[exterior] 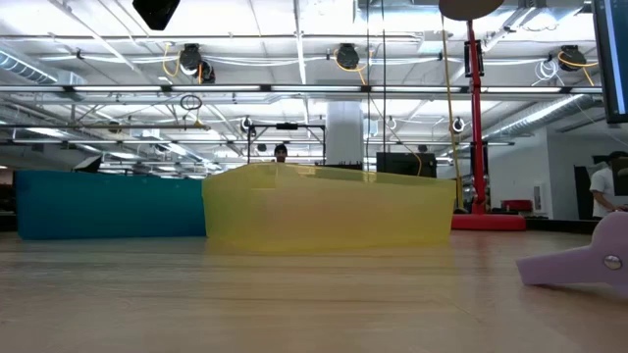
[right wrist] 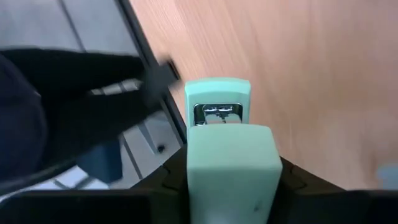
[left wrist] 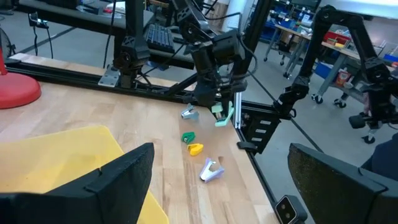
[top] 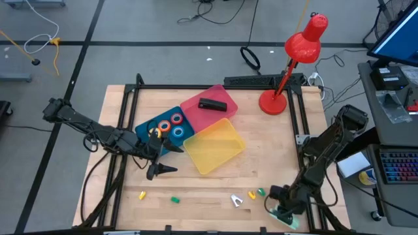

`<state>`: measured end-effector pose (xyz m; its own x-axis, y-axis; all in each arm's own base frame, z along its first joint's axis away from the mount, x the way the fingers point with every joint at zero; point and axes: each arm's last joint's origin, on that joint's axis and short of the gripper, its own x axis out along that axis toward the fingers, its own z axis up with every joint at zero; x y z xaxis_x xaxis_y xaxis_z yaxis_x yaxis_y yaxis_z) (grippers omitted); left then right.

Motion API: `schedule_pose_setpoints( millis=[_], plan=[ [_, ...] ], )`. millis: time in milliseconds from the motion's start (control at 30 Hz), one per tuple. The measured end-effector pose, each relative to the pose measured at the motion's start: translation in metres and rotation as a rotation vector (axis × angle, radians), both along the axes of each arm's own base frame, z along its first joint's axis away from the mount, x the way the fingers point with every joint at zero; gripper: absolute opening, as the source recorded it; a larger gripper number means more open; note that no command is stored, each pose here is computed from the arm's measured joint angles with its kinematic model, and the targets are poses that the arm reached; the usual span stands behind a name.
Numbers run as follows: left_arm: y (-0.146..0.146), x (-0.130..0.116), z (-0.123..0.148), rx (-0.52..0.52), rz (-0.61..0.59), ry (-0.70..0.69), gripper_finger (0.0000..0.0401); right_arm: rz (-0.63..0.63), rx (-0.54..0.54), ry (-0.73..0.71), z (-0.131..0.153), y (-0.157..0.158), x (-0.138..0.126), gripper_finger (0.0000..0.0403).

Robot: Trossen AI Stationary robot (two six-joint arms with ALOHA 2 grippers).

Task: Pick and place Stapler, Stapler remover, tape
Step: Put the light blue stapler into the pink bin

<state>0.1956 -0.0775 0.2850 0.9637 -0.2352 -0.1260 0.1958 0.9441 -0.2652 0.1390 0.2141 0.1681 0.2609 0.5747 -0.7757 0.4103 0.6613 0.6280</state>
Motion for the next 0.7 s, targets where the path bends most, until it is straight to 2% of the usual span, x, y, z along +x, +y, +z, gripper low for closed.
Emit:
schedule_pose_setpoints(
  millis=[367,567,700],
  plan=[
    [0.0,0.0,0.001,-0.029,0.004,0.0,0.0367,-0.039,-0.033,-0.323,0.037,-0.051,0.039,0.011],
    [0.0,0.0,0.004,-0.041,0.003,-0.031,0.0367,-0.051,-0.128,-0.499,0.053,-0.09,0.059,0.0108],
    [0.0,0.0,0.005,-0.048,0.003,-0.035,0.0367,-0.068,-0.227,-0.609,0.062,-0.12,0.07,0.0109]
  ],
)
